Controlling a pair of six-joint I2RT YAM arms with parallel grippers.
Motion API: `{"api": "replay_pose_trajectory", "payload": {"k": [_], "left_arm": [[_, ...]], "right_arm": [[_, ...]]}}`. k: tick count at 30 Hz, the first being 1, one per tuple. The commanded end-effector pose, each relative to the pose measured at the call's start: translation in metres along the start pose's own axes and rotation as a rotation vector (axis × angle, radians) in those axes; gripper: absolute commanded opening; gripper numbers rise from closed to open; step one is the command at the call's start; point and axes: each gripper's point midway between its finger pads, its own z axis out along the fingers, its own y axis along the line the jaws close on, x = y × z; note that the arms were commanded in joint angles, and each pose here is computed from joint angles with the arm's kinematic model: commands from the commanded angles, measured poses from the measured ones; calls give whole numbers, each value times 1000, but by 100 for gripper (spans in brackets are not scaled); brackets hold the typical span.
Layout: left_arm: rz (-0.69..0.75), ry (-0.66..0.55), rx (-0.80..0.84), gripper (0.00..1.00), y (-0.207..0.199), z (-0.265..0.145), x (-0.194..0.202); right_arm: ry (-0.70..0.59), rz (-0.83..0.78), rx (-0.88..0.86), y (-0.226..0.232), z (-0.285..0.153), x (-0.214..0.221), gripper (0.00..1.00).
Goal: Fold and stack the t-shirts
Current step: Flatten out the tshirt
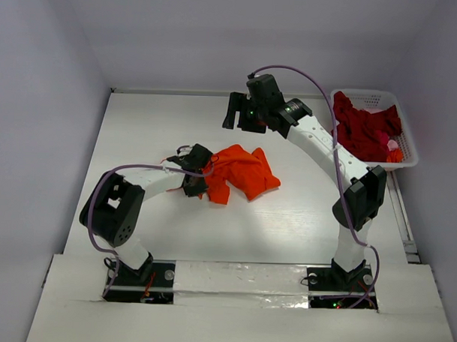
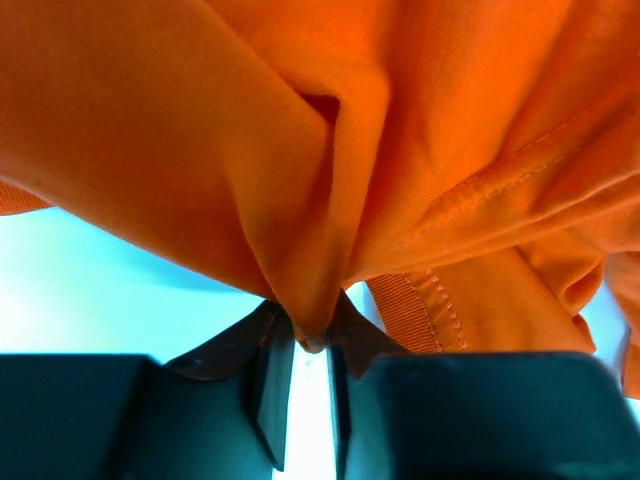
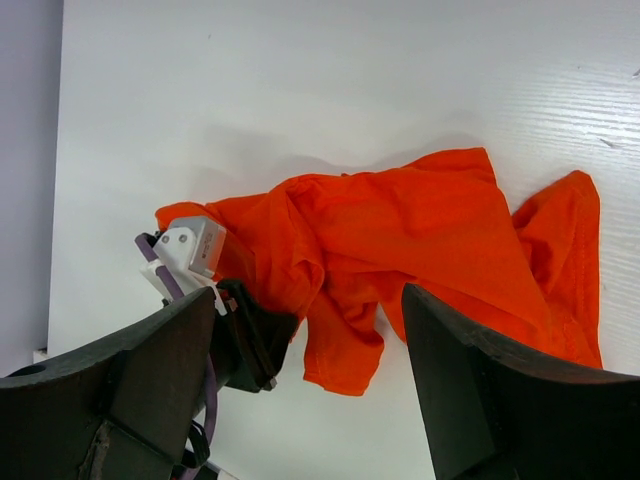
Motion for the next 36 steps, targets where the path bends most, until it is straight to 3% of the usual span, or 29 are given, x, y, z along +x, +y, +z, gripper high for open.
{"api": "replay_pose_trajectory", "payload": {"k": [1,4,13,26,36], "left_arm": [[-3,21,-6,11,2,-11,5],[-7,20,-3,0,1,-12,4],[-11,-25,37,0,-11,-43,-17],[-78,-212,175,0,-39,-135,-116],[-184,-332,137,0,21,-168,-188]], "right_arm": [[-67,8,-52,12,-18,-20,80],[-67,8,-52,12,-18,-20,80],[-52,-1,-28,4,-14,-12,80],[-52,30,94,-45,-15,10,76],[-36,41,94,-51,-13,18,76]]}}
